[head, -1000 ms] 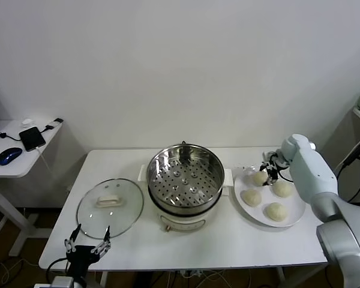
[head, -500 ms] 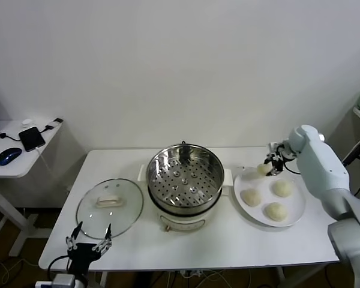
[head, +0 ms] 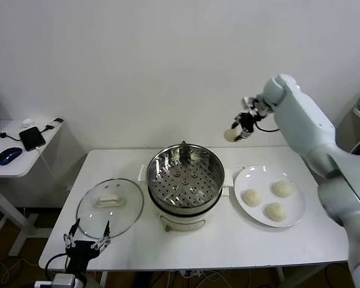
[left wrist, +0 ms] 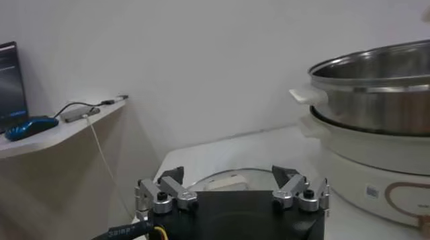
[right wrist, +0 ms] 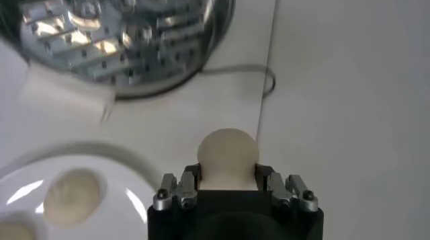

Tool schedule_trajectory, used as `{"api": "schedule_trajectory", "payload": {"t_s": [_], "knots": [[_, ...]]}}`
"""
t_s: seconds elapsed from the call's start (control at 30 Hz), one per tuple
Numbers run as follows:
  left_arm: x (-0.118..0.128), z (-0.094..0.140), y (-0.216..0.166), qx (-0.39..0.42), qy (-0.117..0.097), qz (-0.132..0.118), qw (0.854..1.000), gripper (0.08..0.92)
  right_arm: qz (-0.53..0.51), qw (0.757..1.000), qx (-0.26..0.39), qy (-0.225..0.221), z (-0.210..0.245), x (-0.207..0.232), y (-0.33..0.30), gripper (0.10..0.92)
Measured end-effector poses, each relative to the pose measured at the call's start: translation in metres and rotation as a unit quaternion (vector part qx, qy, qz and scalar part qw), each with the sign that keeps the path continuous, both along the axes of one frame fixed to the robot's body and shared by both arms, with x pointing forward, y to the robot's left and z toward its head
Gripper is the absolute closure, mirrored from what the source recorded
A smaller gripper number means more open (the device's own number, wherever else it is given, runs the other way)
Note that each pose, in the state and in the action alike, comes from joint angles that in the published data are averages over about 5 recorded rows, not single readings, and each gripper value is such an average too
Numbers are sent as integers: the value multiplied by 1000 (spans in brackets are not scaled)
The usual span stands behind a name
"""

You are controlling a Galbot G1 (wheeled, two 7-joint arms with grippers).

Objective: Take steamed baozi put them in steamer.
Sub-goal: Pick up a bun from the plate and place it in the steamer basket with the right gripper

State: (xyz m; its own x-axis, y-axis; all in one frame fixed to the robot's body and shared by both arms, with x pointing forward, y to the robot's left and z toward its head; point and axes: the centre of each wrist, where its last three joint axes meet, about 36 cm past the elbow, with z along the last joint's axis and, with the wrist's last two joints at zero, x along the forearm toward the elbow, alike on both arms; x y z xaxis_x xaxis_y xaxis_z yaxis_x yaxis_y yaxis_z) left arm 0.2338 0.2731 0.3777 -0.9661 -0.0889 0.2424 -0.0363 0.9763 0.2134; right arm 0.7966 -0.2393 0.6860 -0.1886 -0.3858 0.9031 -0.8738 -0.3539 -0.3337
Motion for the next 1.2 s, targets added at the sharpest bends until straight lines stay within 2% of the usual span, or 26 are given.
{"api": "schedule_trajectory", "payload": {"t_s": [0.2,0.53,0.83,1.2], "knots": [[0,-3,-1,-2,2,5,1000,177,146,989,-20,-19,16,4,61,463],[1,-6,-2,-5,3,8,1000,177,305,947,-88,-47,7,-7,135,462],[0,-6,-3,-7,5,14,1000,177,373,916,-131,-61,-22,-19,166,462],[2,-8,-5,-10,7,15,1000,177,388,909,-135,-74,-66,-26,180,462]]}}
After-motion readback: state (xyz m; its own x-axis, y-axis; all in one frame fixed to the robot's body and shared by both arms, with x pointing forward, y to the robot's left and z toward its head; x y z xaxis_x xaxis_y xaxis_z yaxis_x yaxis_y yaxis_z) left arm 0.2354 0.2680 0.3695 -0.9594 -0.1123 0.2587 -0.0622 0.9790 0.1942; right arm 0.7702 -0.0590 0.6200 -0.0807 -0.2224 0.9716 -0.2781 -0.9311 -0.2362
